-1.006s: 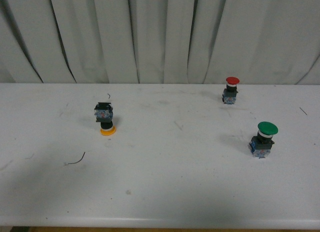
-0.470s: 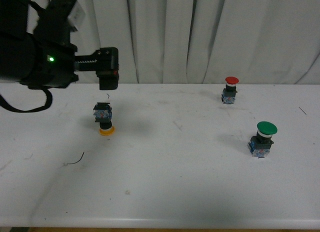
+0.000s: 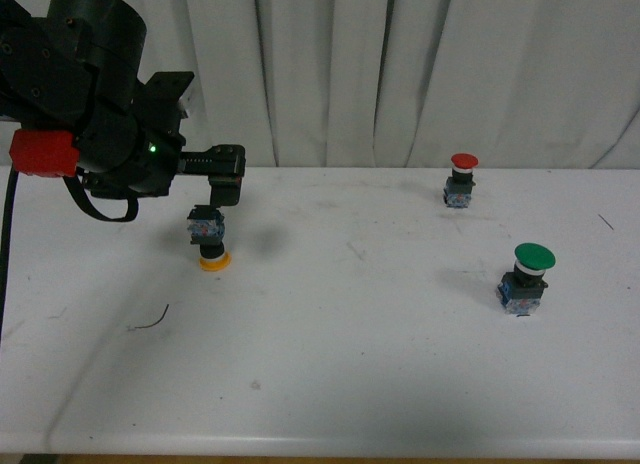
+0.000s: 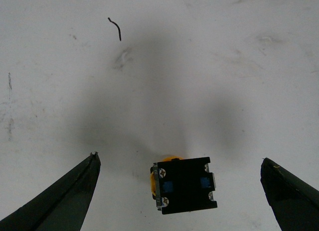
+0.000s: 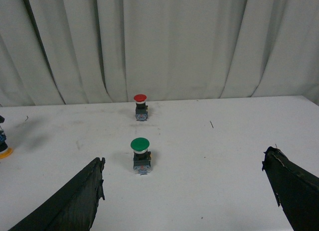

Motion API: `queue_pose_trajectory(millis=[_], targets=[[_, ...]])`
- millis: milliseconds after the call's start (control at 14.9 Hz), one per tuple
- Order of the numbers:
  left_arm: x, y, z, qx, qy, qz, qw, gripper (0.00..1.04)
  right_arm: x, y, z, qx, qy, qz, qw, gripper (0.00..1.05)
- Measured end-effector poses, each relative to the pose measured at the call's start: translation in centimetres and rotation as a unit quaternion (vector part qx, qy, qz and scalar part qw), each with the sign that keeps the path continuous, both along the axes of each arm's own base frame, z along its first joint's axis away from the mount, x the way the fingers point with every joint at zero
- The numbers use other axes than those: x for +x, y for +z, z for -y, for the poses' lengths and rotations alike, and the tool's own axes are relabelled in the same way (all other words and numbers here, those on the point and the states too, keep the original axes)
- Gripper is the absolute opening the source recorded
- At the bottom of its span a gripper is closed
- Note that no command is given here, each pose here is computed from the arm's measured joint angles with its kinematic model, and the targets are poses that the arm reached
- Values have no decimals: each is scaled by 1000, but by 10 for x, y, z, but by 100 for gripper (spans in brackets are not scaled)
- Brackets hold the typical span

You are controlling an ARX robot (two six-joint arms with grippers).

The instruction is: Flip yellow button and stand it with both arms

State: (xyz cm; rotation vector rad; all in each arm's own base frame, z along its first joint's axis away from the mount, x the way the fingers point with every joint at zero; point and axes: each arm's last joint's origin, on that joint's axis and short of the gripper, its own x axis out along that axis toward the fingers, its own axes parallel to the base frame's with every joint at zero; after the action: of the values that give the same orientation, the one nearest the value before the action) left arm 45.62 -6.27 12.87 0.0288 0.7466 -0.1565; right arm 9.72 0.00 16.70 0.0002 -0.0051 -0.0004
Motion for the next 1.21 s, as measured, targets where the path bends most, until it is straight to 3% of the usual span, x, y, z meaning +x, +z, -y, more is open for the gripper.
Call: queue_pose_trajectory(millis=[335, 738, 805, 1006, 1073, 1208], targets=[[8, -26, -3, 30, 4, -39, 999, 98, 0, 0, 0, 0, 0, 0, 1000, 98], [8, -28, -4, 29, 3, -37, 999, 98, 0, 0, 0, 0, 0, 0, 1000, 98], [8, -28, -3, 26, -1, -36, 999, 77, 0, 0, 0, 0, 0, 0, 1000, 98], [8, -28, -2, 26, -3, -36, 999, 45, 0, 0, 0, 0, 0, 0, 1000, 98], [8, -28, -1, 25, -3, -36, 999, 38, 0, 0, 0, 0, 0, 0, 1000, 98], [8, -28, -1, 23, -5, -38, 999, 36, 0, 0, 0, 0, 0, 0, 1000, 98]])
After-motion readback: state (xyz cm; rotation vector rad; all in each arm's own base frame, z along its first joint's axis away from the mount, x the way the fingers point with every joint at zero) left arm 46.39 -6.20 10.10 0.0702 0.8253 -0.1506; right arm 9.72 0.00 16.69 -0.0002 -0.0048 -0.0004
